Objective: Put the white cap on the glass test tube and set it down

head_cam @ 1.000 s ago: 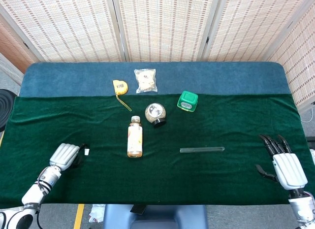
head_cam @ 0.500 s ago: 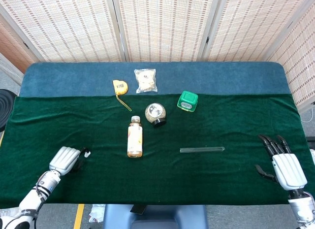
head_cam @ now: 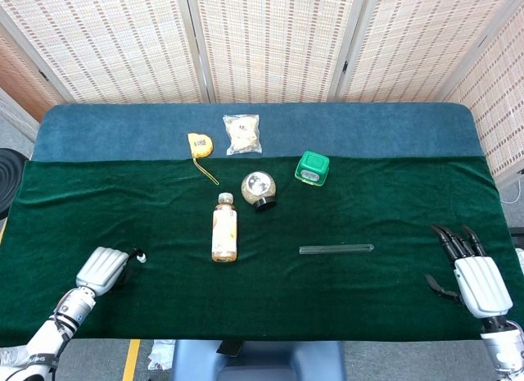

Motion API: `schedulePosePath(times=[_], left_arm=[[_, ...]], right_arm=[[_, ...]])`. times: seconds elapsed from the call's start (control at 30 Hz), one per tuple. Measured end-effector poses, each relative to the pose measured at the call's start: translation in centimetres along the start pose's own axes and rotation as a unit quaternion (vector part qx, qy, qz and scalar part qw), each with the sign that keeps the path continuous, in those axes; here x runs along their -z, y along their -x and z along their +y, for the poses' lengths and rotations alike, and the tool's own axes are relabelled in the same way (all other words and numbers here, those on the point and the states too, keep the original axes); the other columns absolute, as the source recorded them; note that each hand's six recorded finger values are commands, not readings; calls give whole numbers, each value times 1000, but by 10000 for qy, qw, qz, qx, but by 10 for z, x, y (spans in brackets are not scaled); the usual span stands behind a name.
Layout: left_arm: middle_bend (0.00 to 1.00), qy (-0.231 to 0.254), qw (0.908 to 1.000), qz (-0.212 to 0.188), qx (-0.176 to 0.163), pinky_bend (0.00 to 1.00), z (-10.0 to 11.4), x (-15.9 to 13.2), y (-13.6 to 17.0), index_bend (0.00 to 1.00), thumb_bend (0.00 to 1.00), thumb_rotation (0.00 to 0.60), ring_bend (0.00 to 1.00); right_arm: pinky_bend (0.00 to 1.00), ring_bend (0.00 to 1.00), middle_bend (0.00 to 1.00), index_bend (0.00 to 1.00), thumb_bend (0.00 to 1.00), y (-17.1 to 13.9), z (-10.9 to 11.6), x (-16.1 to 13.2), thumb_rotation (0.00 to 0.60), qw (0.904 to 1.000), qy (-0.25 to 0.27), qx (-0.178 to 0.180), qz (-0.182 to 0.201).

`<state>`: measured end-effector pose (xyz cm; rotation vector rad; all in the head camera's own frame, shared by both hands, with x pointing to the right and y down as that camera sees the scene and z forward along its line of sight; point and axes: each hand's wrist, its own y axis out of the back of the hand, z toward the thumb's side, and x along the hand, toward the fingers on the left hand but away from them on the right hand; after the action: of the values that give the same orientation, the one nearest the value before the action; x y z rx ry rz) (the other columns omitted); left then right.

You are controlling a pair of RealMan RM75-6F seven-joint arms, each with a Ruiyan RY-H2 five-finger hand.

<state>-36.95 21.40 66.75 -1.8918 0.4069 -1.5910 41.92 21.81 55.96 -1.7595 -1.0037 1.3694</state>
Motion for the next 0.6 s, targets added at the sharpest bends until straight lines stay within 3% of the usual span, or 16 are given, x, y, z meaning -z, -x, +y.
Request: schedulePosePath(times=[0.23, 0.37, 0.43, 0.6], left_arm=[[1000, 20, 9999, -3, -143, 817, 6, 0, 1, 297, 652, 600, 875], [1000, 32, 9997, -12, -246, 817, 11, 0, 0, 301, 445, 600, 868], [1000, 12, 9996, -12, -284, 817, 12, 1, -3, 329, 388, 600, 869], [1000, -69, 9992, 5, -381, 817, 11, 2, -12, 407, 377, 600, 875]], right_arm=[[17, 165, 140, 70, 357, -1, 1, 0, 600, 10000, 7, 22, 0], [17, 164, 140, 70, 356, -1, 1, 0, 600, 10000, 17, 29, -6], [17, 164, 140, 70, 356, -1, 1, 1, 600, 10000, 23, 28, -5], [17, 164, 140, 69, 356, -1, 0, 1, 600, 10000, 38, 16, -6]])
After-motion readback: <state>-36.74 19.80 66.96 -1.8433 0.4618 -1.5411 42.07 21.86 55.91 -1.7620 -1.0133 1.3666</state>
